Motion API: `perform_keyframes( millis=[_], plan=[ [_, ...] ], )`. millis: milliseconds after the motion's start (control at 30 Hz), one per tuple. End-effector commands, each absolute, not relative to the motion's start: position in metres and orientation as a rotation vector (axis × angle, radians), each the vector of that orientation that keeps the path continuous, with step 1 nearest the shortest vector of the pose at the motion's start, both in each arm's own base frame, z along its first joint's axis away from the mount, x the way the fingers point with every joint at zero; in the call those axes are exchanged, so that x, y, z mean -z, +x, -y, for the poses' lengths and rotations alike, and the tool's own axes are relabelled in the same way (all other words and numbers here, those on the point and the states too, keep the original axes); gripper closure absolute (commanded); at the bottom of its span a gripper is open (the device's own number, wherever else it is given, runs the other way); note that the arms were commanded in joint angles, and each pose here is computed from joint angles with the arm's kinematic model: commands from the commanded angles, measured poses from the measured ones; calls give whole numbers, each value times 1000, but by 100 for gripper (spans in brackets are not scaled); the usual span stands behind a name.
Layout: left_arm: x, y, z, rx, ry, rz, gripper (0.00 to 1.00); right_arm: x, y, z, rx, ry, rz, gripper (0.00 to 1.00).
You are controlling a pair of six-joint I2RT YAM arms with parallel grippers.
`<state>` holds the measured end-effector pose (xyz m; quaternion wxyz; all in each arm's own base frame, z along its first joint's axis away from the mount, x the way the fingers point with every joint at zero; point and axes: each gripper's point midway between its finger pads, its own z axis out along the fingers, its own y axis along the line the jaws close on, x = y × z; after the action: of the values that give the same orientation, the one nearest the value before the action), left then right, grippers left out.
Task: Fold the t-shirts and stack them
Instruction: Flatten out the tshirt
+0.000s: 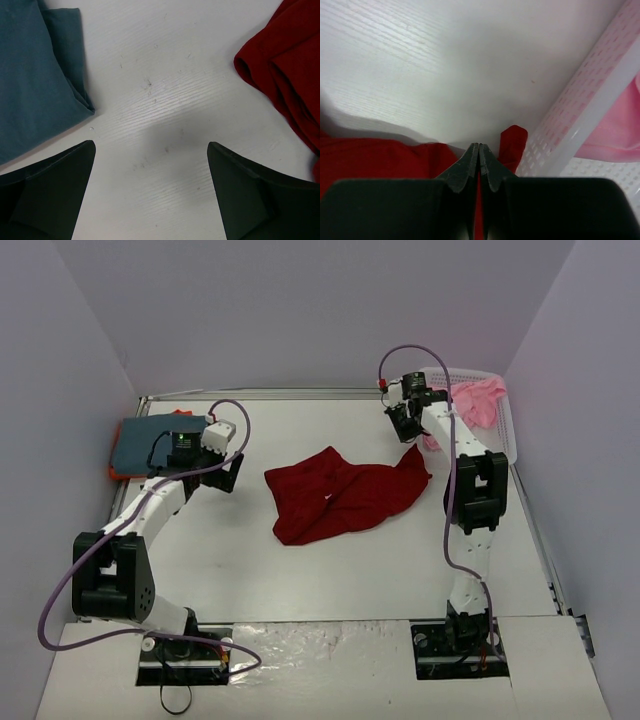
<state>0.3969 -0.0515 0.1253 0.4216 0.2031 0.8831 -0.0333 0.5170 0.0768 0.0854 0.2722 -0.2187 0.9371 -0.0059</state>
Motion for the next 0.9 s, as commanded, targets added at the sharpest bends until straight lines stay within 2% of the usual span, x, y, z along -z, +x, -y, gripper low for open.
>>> perform_keyframes(
  millis=[0,533,867],
  plan=[
    [-135,402,53,101,497,-2186,6,-94,531,-49,145,-490,-2511,100],
    [-135,401,55,126,493,-2201,6,-85,529,20,301,-312,-2560,100],
    [-139,400,56,128,492,-2188,6,-86,534,26,273,-317,-2553,100]
  ],
)
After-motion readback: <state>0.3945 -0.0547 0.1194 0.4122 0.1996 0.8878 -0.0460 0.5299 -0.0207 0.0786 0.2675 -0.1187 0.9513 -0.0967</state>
